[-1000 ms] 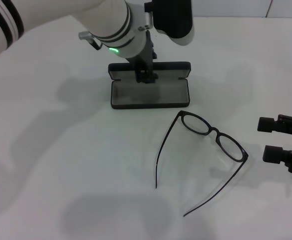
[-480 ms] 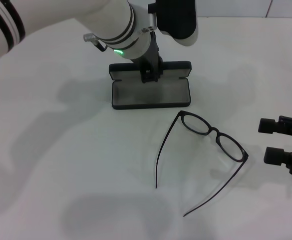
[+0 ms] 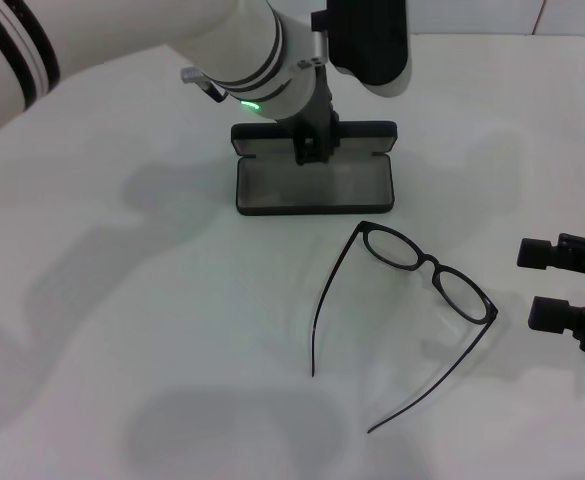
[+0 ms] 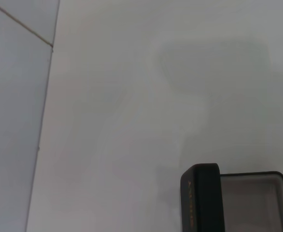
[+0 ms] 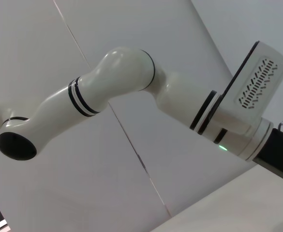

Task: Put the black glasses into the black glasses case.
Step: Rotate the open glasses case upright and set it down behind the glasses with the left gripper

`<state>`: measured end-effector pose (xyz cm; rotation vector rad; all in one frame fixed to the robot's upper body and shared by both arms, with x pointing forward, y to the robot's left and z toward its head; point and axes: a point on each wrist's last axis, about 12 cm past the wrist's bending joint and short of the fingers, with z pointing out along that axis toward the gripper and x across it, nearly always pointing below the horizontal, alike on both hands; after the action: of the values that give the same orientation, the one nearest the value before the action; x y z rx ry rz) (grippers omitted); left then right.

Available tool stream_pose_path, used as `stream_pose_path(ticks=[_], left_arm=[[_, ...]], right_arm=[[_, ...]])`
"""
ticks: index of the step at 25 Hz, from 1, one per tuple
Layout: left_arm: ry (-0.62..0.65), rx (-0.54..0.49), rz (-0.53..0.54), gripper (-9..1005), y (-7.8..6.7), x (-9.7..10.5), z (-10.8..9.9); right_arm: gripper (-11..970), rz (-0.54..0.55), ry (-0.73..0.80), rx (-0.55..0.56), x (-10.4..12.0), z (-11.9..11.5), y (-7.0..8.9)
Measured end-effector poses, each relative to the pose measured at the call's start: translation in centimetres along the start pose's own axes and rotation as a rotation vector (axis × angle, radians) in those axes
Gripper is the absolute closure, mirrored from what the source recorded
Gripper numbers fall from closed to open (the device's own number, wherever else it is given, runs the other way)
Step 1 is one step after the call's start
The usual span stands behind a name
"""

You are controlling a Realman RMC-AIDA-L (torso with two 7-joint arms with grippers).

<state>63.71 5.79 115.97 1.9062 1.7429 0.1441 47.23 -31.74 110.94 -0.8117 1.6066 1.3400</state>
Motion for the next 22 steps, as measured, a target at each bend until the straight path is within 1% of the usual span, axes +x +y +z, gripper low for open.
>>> stream_pose_path(ticks=[8, 14, 20, 22], left_arm=[[-0.021, -0.007, 0.017, 794, -0.12, -0.92, 0.07], [-0.014, -0.002, 0.019, 794, -0.29, -0.94, 0.21], [0.0, 0.007, 0.044, 793, -0.79, -1.0, 0.47], [0.001, 0.01, 0.041, 767, -0.89, -0.91, 0.53]], right_arm=[[189, -0.004, -0.003, 0.011, -0.09, -0.17, -0.09], [192, -0.009, -0.006, 0.014, -0.26, -0.19, -0.18], [195, -0.013, -0.008, 0.017, -0.36, -0.27, -0.24], [196, -0.015, -0.013, 0.021, -0.4, -0.34, -0.24]])
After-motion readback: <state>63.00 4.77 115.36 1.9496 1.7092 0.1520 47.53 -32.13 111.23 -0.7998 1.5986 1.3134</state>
